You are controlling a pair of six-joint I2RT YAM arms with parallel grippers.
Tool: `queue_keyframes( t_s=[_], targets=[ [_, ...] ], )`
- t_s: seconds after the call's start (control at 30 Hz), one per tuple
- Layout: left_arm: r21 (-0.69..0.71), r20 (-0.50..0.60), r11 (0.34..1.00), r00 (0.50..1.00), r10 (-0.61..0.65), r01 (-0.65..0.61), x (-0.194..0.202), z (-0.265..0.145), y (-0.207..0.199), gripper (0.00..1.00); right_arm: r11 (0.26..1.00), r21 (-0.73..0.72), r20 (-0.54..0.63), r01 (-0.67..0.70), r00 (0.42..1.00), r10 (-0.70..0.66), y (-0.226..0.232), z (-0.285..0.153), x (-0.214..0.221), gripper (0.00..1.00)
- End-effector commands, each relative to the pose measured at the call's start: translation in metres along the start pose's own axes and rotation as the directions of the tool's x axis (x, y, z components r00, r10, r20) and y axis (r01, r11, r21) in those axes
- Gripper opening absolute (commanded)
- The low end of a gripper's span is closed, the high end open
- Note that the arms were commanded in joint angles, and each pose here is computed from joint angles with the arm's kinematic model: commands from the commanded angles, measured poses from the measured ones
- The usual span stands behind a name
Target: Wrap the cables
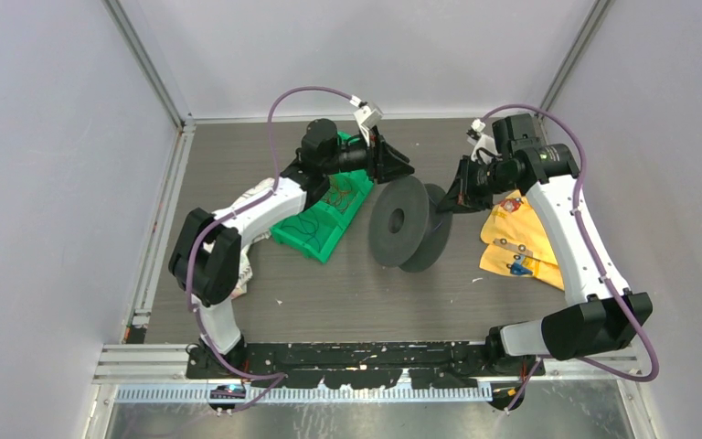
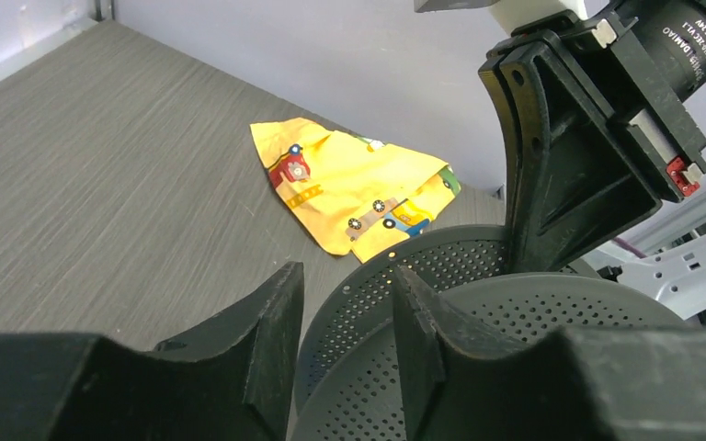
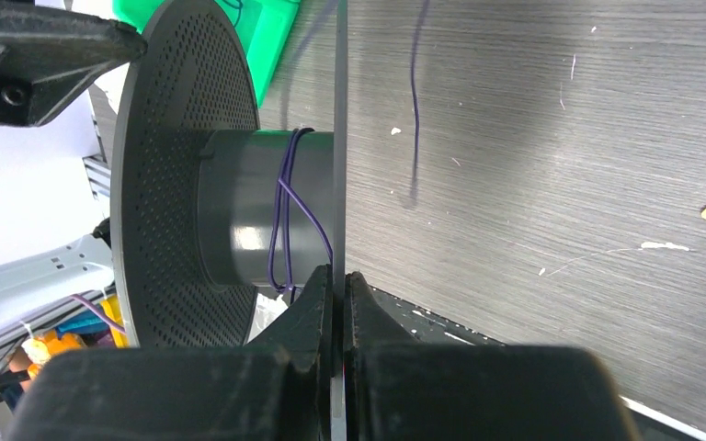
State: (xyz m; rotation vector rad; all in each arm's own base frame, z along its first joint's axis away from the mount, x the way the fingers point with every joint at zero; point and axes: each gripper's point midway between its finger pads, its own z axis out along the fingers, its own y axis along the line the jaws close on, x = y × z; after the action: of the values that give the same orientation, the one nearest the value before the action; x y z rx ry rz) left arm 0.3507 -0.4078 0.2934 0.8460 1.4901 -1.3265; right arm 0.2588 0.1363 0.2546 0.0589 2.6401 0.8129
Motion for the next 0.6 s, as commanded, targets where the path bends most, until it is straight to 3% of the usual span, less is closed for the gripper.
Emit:
queue_keyframes(
  t_s=[0.0,0.23,0.4,0.57],
  targets=[
    [0.056,0.034,0.998,0.999,0.036,-0.038,-0.022,-0.008,-0.026,0.42,0.999,-0.052,0.047,0.015,0.999,-0.012,0.012,-0.001,-0.011,0.01],
    [0.054,0.025,0.999,1.0,-0.001,-0.001,-0.018,-0.009,-0.026,0.42,0.999,-0.047,0.028,0.008,1.0,-0.007,0.008,0.002,-0.004,0.01],
    [0.009,0.024,0.998,0.997,-0.067,0.066,-0.019,-0.013,-0.016,0.41,0.999,0.043,-0.017,-0.002,1.0,0.003,-0.008,0.002,0.01,0.01],
    [-0.073,0.021,0.992,0.994,-0.106,0.107,-0.02,-0.028,-0.005,0.4,0.999,0.039,-0.044,-0.017,0.999,0.019,-0.01,0.004,0.025,0.01]
  ],
)
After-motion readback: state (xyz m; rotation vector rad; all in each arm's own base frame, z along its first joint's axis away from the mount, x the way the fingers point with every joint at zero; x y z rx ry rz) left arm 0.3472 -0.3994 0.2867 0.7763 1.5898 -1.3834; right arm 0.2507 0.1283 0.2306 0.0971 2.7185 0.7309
